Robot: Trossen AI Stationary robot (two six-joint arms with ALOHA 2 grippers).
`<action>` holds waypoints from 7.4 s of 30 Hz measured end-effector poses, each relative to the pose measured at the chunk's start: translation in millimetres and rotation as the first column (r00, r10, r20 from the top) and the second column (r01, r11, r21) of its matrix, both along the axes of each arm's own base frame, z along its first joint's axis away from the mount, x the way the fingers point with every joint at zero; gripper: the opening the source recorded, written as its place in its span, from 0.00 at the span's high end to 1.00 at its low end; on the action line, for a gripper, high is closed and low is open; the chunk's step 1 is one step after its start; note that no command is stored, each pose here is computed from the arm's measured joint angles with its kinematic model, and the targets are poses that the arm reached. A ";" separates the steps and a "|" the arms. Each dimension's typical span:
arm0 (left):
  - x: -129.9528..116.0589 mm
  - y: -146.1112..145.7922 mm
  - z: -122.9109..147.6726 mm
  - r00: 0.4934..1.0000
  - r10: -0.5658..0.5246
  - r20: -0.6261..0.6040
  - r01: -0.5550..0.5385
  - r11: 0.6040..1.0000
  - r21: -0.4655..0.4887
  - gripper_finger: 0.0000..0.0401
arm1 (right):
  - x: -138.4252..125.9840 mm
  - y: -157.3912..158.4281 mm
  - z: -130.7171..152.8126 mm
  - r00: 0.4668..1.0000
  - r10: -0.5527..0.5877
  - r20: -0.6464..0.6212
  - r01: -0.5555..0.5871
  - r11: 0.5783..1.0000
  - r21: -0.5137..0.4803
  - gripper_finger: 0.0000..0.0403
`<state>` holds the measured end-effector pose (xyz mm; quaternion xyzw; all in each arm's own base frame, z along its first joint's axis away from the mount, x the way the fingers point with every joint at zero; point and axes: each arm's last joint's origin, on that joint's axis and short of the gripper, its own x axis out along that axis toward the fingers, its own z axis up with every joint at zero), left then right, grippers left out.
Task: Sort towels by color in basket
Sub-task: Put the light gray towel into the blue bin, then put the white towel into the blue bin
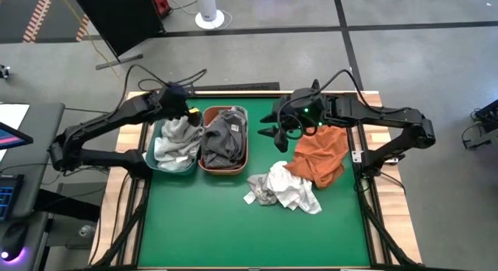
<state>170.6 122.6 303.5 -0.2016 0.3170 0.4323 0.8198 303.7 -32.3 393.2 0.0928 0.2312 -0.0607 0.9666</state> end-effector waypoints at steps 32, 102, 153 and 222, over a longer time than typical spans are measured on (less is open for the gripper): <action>20.8 44.9 -101.4 0.839 -0.013 -0.545 -0.176 0.939 -0.295 0.34 | -3.8 10.5 -8.4 0.995 -0.003 -0.095 0.010 0.997 0.077 0.45; 2.1 -85.7 83.7 0.523 -0.582 0.622 0.519 0.797 0.309 0.34 | -7.2 52.1 39.8 0.917 -0.218 0.335 0.168 0.971 0.171 0.94; 23.6 -60.6 76.6 0.695 -0.476 0.539 0.291 0.872 0.394 0.98 | 29.7 5.8 22.3 0.926 -0.079 0.368 -0.004 0.976 0.218 0.43; -8.1 12.3 -113.1 0.906 0.125 -0.405 -0.220 0.956 -0.196 0.65 | 6.0 -7.1 -33.8 0.969 0.097 -0.227 -0.028 0.957 0.288 0.42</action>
